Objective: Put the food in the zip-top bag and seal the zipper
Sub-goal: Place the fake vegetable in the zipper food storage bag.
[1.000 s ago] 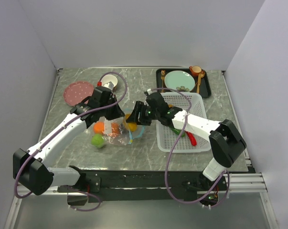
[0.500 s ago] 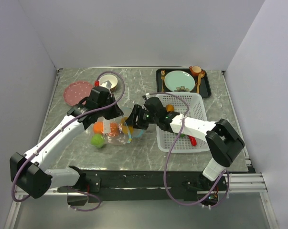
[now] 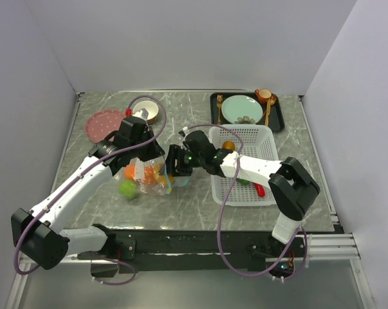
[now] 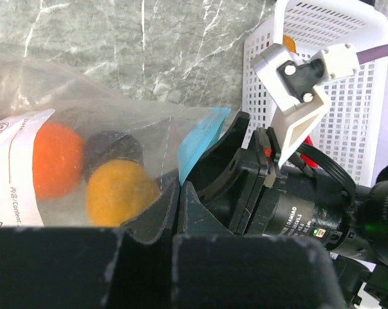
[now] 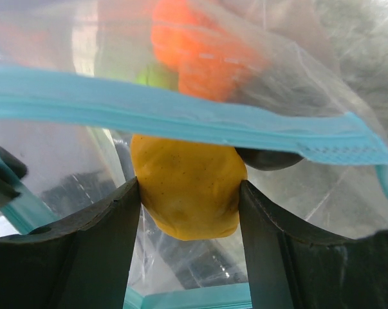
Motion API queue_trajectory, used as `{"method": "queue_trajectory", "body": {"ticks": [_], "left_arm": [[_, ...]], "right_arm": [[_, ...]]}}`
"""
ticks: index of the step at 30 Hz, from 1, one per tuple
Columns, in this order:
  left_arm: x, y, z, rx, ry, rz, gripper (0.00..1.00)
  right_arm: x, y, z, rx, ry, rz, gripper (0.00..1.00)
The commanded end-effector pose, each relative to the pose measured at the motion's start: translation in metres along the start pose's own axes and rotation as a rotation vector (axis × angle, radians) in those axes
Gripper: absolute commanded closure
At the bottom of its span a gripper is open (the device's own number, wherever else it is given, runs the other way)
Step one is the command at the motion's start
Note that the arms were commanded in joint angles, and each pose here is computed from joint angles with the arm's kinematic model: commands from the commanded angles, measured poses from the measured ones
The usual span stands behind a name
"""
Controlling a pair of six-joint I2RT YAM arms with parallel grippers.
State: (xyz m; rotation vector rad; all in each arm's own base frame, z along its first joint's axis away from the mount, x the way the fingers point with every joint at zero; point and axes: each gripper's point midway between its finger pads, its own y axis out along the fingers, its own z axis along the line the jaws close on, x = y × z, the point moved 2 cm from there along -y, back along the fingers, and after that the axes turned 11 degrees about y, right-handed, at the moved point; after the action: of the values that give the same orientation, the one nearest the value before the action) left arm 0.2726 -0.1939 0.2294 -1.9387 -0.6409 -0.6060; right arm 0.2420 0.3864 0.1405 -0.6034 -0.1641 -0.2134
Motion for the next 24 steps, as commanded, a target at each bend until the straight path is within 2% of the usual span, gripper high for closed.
{"method": "queue_trajectory", "body": {"ticks": [1, 4, 7, 8, 17, 24], "left_arm": [[0.02, -0.012, -0.008, -0.018, -0.006, -0.074, 0.99], [0.02, -0.013, -0.007, -0.012, -0.006, -0.078, 0.99], [0.021, -0.014, -0.007, -0.012, -0.009, -0.081, 0.99], [0.021, -0.014, -0.007, -0.011, -0.009, -0.082, 0.99], [0.023, -0.015, -0.006, -0.008, -0.011, -0.091, 0.99], [0.024, -0.019, 0.0, 0.024, -0.025, -0.112, 0.99]], "right_arm": [[0.001, 0.002, 0.024, 0.084, -0.055, 0.04, 0.45], [-0.001, 0.001, 0.026, 0.096, -0.066, 0.055, 0.37], [-0.001, -0.003, 0.027, 0.1, -0.083, 0.054, 0.21], [-0.002, -0.003, 0.027, 0.098, -0.088, 0.054, 0.2], [0.005, -0.011, 0.023, 0.041, -0.106, 0.001, 0.14], [0.023, -0.04, 0.014, -0.076, -0.109, -0.167, 0.15]]}}
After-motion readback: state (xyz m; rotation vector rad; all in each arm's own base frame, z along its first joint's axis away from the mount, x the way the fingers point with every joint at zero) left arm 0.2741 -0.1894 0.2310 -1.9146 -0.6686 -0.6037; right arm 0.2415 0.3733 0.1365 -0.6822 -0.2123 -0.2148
